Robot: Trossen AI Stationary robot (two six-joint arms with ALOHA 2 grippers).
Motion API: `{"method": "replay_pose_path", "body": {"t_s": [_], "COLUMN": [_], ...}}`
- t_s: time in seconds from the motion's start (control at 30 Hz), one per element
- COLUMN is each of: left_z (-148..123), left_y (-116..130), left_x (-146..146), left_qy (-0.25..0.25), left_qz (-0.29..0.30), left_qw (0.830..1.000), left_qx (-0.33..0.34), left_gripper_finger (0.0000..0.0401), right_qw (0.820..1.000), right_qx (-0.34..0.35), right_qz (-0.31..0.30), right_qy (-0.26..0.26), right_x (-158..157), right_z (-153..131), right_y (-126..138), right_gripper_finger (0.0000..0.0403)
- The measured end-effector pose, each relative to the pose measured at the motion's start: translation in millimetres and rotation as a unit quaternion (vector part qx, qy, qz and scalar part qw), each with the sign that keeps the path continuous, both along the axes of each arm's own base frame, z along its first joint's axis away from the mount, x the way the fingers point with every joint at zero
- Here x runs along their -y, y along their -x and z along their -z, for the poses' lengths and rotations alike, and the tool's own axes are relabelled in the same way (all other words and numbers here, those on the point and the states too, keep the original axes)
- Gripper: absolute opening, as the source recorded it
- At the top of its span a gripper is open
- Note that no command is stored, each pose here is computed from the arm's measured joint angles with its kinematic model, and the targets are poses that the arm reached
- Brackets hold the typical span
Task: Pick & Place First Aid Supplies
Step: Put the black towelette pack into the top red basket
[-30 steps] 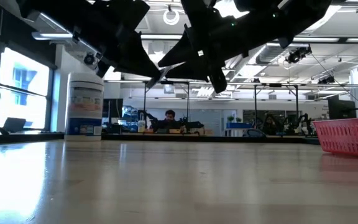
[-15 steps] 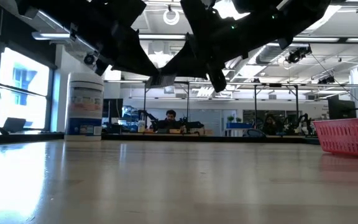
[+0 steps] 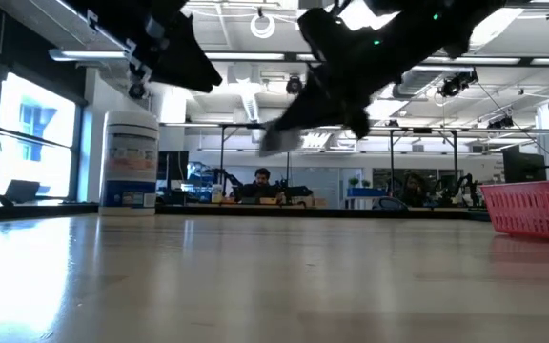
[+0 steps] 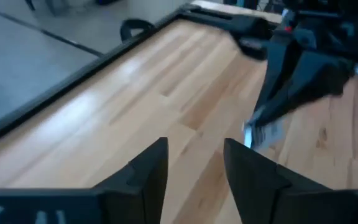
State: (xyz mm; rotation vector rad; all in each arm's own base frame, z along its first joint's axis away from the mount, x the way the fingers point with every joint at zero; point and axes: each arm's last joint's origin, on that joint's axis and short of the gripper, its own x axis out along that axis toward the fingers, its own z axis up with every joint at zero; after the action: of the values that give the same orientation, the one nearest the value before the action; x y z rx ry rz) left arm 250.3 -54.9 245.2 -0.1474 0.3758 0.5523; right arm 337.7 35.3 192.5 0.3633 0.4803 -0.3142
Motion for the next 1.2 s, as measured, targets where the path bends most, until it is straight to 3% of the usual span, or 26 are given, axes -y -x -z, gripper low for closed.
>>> {"method": "replay_pose_path", "body": {"t_s": [0.13, 0.27, 0.4, 0.57, 0.7, 0.87, 1.1, 1.2], "left_z": [-8.7, -7.4, -2.7, -2.4, -1.7, -0.8, -0.9, -1.0], "left_y": [6.5, 9.0, 9.1, 9.3, 9.8, 10.3, 10.3, 10.4], "left_x": [-2.4, -3.3, -3.3, -3.4, -3.6, -3.6, -3.7, -3.8], "left_qy": [-0.018, -0.027, -0.033, -0.035, -0.036, -0.036, -0.038, -0.039], "left_qz": [0.0, -0.001, -0.001, -0.001, -0.001, 0.002, 0.0, -0.002], "left_qw": [1.0, 1.0, 0.999, 0.999, 0.999, 0.998, 0.998, 0.998], "left_qx": [0.004, -0.012, -0.031, -0.034, -0.039, -0.044, -0.044, -0.043], "left_gripper_finger": [0.0156, 0.0156, 0.0156, 0.0156, 0.0156, 0.0156, 0.0156, 0.0156], "right_qw": [0.995, 0.979, 0.946, 0.898, 0.886, 0.878, 0.898, 0.899], "right_qx": [-0.092, -0.183, -0.278, -0.367, -0.384, -0.394, -0.367, -0.371], "right_qz": [0.044, 0.059, 0.088, 0.175, 0.172, 0.115, 0.059, 0.053], "right_qy": [-0.016, -0.072, -0.14, -0.172, -0.195, -0.245, -0.235, -0.229], "right_x": [6.0, 10.0, 13.4, 19.0, 18.9, 15.0, 13.6, 13.8], "right_z": [-20.7, -42.5, -56.7, -61.5, -45.7, -8.8, 5.8, 8.2], "right_y": [36.4, 84.6, 134.8, 181.8, 192.8, 194.9, 189.5, 190.6], "right_gripper_finger": [0.0003, 0.0003, 0.0005, 0.0002, 0.0006, 0.0004, 0.0014, 0.0028]}}
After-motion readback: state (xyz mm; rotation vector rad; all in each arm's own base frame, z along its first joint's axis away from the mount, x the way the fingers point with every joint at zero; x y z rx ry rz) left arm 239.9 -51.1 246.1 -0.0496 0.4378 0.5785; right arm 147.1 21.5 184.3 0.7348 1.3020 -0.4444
